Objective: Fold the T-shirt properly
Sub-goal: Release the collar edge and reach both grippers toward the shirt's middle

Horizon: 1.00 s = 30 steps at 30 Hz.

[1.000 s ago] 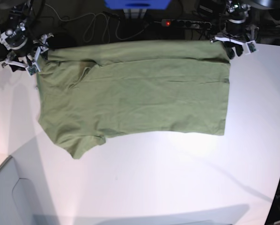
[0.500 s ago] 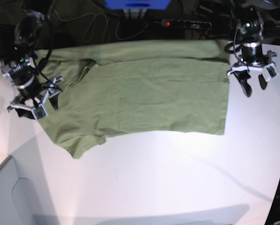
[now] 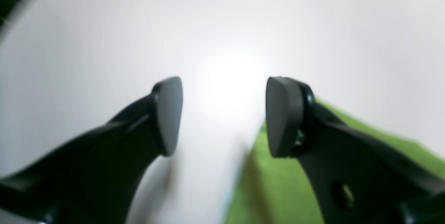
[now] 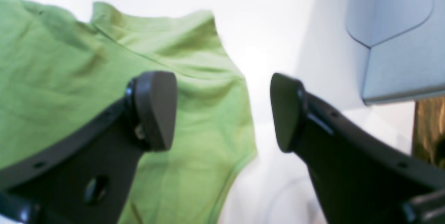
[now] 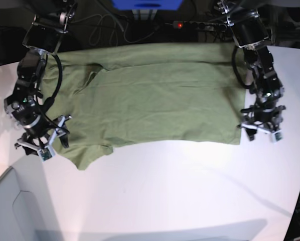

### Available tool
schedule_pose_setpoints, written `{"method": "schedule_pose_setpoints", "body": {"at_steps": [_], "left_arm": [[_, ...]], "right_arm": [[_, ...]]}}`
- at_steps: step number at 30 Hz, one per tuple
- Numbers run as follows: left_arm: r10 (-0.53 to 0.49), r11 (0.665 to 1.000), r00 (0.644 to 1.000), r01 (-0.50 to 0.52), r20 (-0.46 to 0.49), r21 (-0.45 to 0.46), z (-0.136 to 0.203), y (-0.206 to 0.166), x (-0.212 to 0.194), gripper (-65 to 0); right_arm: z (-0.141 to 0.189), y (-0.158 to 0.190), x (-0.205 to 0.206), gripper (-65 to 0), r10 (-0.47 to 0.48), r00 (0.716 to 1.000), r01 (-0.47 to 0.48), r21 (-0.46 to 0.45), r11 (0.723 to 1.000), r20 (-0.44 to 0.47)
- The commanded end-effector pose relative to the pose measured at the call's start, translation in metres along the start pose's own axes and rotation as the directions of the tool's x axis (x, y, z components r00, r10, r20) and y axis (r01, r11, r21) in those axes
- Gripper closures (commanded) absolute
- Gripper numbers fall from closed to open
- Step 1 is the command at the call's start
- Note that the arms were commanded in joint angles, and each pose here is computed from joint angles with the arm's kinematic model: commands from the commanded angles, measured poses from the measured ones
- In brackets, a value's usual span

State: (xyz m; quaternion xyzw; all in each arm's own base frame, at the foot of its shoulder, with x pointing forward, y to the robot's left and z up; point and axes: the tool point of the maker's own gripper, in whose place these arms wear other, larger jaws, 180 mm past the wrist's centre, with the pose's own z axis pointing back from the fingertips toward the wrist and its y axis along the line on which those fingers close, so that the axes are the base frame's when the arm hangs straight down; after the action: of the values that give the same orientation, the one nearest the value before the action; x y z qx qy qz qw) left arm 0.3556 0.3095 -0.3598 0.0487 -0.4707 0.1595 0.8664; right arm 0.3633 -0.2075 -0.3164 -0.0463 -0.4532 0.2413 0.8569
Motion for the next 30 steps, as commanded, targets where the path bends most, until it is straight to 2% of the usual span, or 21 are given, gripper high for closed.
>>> {"method": "schedule_pose_setpoints", "body": {"at_steps": [1,3,6,11,18,20,23,26,30], "left_arm": [[-0.005,1.000,0.999,0.004,0.051,0.011,-0.007,0.002,0.023,-36.3],[-0.005,1.000,1.000,0.005,0.008,0.008,-0.023,-0.002,0.012,-36.3],[-0.030,0.999,0.999,0.031,0.041,-0.024,-0.037,-0.017,0.006,-36.3],[-0.102,0.992,0.994,0.105,0.044,-0.064,-0.045,-0.034,-0.007,-36.3],[-0.094,0.994,0.996,0.094,0.007,-0.061,-0.053,-0.031,-0.024,-35.7],[-0.089,0.994,0.996,0.088,-0.011,-0.059,-0.054,-0.029,-0.031,-30.9],[-0.082,0.995,0.996,0.081,-0.027,-0.055,-0.055,-0.027,-0.038,-19.5],[-0.082,0.995,0.996,0.081,-0.027,-0.055,-0.056,-0.027,-0.038,-9.5],[-0.080,0.995,0.996,0.079,-0.027,-0.059,-0.055,-0.030,-0.039,0.0]], "right_arm": [[0.004,-0.009,0.015,-40.5,0.013,0.999,-0.012,-0.019,1.000,0.050],[0.005,-0.008,0.014,-40.5,0.014,0.999,-0.013,-0.019,1.000,0.049],[0.006,-0.004,0.006,-40.5,0.012,0.999,-0.011,-0.011,1.000,0.033],[0.007,0.001,-0.002,-40.5,0.009,1.000,-0.009,-0.001,1.000,0.015],[0.006,-0.001,0.000,-40.5,0.009,1.000,-0.009,-0.003,1.000,0.020],[0.005,-0.003,0.003,-40.5,0.009,1.000,-0.009,-0.007,1.000,0.027],[-0.001,-0.009,0.012,-40.5,-0.002,0.999,0.002,-0.008,1.000,0.040],[-0.018,-0.015,0.017,-40.5,-0.038,0.999,0.037,0.010,0.999,0.037],[-0.042,-0.023,0.027,-40.5,-0.093,0.995,0.091,0.044,0.995,0.034]]}}
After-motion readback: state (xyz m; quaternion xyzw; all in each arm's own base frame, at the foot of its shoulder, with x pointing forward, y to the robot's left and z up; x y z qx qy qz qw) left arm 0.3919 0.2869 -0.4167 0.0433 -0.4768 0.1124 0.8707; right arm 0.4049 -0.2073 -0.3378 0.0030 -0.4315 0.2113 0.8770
